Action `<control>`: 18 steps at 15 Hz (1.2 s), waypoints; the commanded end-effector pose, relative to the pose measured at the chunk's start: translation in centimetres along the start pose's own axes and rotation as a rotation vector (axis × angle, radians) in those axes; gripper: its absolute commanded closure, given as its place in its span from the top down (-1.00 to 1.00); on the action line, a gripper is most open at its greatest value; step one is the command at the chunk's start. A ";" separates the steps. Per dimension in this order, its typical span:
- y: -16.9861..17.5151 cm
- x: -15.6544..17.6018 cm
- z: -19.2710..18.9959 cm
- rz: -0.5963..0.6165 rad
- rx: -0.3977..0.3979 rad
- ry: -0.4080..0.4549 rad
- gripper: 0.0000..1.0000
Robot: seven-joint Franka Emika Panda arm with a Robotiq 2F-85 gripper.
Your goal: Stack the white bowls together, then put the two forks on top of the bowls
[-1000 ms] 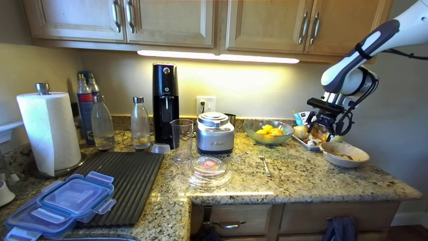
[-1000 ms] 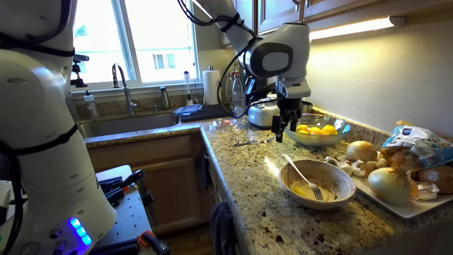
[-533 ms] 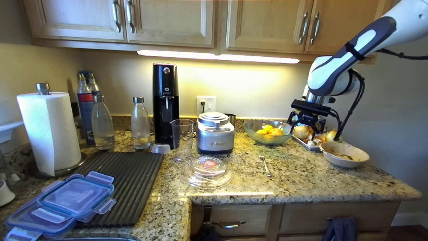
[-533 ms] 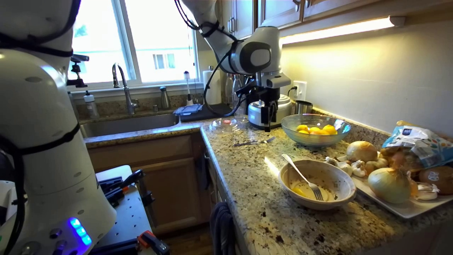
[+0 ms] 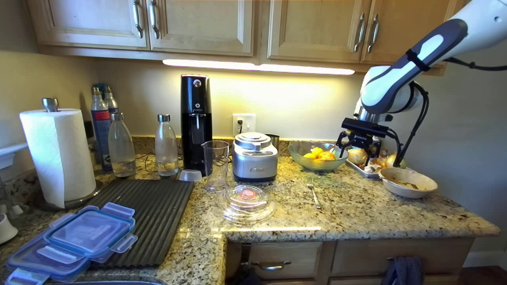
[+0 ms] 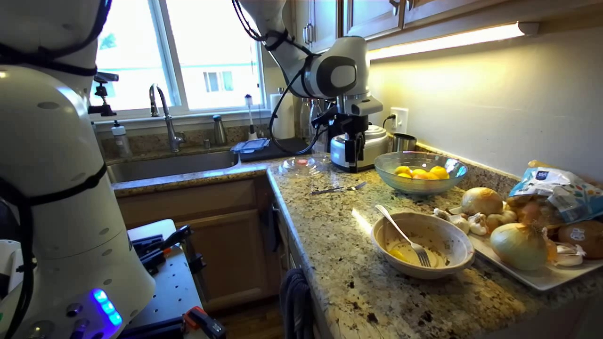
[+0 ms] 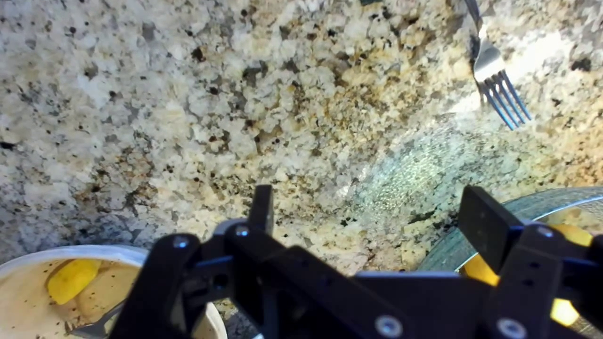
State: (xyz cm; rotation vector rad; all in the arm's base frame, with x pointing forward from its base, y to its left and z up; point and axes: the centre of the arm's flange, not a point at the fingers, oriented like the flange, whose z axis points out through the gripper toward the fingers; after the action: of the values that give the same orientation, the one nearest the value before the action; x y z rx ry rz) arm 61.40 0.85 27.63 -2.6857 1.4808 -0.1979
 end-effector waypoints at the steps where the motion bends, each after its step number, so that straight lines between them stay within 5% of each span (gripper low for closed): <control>1: -0.8 -0.9 0.7 -0.058 0.030 -0.033 1.00; 11: -6.5 -3.6 5.6 -0.530 0.046 -0.054 1.00; 18: -10.4 -5.8 8.2 -0.689 0.074 -0.073 1.00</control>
State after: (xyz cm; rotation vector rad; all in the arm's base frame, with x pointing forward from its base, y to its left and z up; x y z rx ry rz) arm 66.94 9.99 21.18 -2.9794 0.5418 -0.1725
